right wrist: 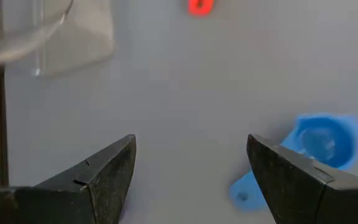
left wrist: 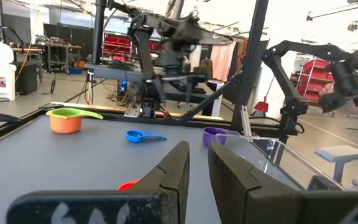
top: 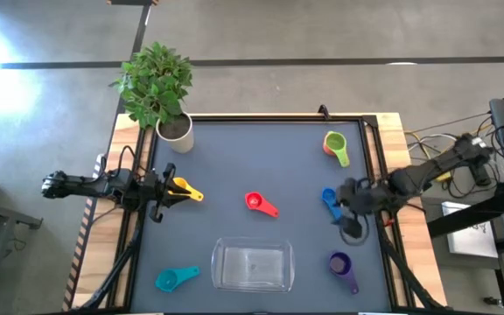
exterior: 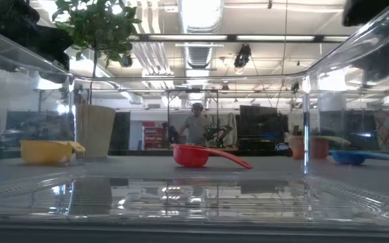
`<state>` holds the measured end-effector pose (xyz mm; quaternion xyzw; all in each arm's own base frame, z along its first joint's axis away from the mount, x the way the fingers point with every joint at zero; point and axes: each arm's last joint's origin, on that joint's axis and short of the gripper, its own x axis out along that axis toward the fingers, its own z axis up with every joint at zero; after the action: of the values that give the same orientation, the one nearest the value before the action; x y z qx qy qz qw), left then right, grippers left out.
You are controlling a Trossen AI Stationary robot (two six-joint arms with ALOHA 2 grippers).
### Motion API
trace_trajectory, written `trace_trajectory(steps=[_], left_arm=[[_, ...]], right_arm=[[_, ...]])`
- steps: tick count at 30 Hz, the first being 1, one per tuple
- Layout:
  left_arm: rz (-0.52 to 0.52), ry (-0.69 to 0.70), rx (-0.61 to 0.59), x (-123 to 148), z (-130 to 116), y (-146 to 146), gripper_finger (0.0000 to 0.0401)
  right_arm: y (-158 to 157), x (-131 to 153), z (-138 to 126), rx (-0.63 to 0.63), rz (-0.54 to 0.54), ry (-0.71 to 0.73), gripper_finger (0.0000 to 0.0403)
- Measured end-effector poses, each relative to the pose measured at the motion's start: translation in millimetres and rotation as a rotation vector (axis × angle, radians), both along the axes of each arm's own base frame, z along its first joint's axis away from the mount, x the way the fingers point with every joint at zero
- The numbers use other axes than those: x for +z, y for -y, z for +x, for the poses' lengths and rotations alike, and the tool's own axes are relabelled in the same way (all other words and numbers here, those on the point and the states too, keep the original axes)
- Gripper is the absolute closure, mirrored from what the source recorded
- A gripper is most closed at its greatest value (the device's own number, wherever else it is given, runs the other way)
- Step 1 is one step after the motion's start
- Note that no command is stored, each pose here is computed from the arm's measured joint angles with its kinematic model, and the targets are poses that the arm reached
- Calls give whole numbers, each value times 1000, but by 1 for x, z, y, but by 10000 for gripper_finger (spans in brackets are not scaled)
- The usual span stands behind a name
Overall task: Nest measuring cups in basket
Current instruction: Stack the violet measuring cup on top of the green measuring cup
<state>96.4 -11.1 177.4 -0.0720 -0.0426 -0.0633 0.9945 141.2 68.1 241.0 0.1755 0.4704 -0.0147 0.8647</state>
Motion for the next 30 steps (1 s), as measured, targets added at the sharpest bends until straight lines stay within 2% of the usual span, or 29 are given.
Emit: trace_trajectory(steps=[8, 15, 23, 30], left_arm=[[0, 0, 0, 0, 0, 0, 360], [0, 0, 0, 0, 0, 0, 360], [0, 0, 0, 0, 0, 0, 360], [0, 0, 0, 0, 0, 0, 360]], right_arm=[[-51, -20, -15, 78, -33, -96, 110], [-82, -41, -17, 61, -58, -187, 111], [-104, -56, -4, 30, -91, -274, 128], [-108, -68, -1, -19, -124, -325, 166]])
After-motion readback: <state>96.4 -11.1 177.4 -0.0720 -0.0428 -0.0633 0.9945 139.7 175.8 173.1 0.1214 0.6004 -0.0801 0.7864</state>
